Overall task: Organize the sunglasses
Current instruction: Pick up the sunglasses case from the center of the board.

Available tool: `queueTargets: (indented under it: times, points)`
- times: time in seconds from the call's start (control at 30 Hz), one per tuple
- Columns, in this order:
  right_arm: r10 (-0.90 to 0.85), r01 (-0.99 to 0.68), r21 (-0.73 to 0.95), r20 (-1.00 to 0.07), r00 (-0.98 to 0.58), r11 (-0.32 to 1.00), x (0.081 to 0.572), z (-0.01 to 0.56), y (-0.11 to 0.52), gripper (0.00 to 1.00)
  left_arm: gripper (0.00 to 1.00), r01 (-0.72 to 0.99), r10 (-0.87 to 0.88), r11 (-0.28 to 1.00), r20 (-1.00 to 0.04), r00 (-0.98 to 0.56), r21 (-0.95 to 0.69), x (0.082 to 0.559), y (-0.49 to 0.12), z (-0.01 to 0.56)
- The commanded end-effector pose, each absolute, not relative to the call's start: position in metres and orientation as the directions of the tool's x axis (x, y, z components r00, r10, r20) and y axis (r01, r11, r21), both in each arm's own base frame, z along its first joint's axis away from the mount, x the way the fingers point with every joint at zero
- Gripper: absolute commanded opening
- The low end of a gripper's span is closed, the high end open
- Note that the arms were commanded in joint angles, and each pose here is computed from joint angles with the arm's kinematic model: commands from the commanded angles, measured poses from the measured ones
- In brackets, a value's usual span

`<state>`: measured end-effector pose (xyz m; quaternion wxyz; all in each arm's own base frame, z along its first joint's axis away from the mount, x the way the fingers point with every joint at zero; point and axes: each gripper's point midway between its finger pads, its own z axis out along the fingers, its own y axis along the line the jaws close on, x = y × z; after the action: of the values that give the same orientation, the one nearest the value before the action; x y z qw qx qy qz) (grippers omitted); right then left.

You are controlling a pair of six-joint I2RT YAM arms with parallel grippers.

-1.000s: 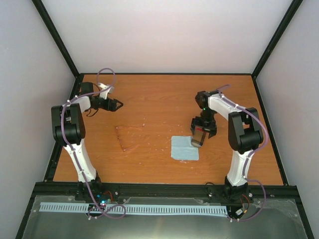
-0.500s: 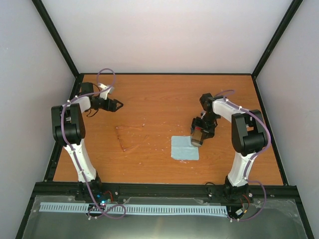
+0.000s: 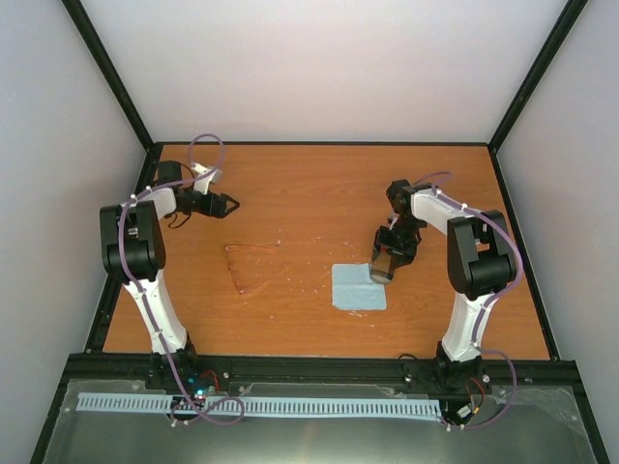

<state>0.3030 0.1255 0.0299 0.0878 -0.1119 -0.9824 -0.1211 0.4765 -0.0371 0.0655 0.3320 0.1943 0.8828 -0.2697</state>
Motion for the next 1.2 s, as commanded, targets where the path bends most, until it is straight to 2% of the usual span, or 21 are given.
queueTargets:
  times: [0.0,0.1,0.27,0.43,0.5,0.6,0.7,0.8,0.93,1.17]
  points:
    - [0.193,0.230,0.193,0.195,-0.962,0.954,0.306,0.027,0.122,0.46,0.94,0.553,0.178,0.774,-0.733,-0.656,-0.307,0.481,-0.035,0.087]
    - [0.185,0.219,0.216,0.168,-0.968,0.951,0.312,0.038,0.125,0.43,0.94,0.562,0.171,0.768,-0.748,-0.641,-0.306,0.485,-0.037,0.099]
    - [0.160,0.170,0.305,0.058,-0.985,0.937,0.341,0.080,0.139,0.38,0.94,0.603,0.158,0.735,-0.787,-0.597,-0.310,0.494,-0.050,0.133]
    - [0.098,0.068,0.472,-0.040,-0.994,0.879,0.369,0.128,0.169,0.35,0.97,0.683,0.182,0.671,-0.830,-0.528,-0.288,0.492,-0.082,0.169]
    - [0.068,0.019,0.574,-0.064,-0.996,0.819,0.374,0.143,0.187,0.34,0.97,0.717,0.183,0.635,-0.846,-0.501,-0.287,0.489,-0.095,0.183]
    - [0.032,-0.071,0.746,-0.122,-0.992,0.663,0.379,0.167,0.219,0.34,0.97,0.769,0.170,0.569,-0.873,-0.457,-0.292,0.480,-0.113,0.206]
    - [-0.003,-0.154,0.849,-0.176,-0.984,0.506,0.381,0.186,0.240,0.32,0.98,0.821,0.159,0.491,-0.897,-0.412,-0.291,0.470,-0.132,0.228]
    - [-0.072,-0.251,0.889,-0.243,-0.968,0.383,0.376,0.203,0.264,0.29,0.99,0.859,0.155,0.427,-0.913,-0.378,-0.283,0.458,-0.148,0.245]
    - [-0.165,-0.315,0.902,-0.276,-0.947,0.294,0.367,0.214,0.291,0.16,0.99,0.890,0.167,0.367,-0.922,-0.349,-0.271,0.440,-0.167,0.255]
    - [-0.257,-0.336,0.922,-0.283,-0.924,0.192,0.352,0.221,0.319,0.15,0.99,0.901,0.173,0.330,-0.920,-0.351,-0.282,0.419,-0.180,0.257]
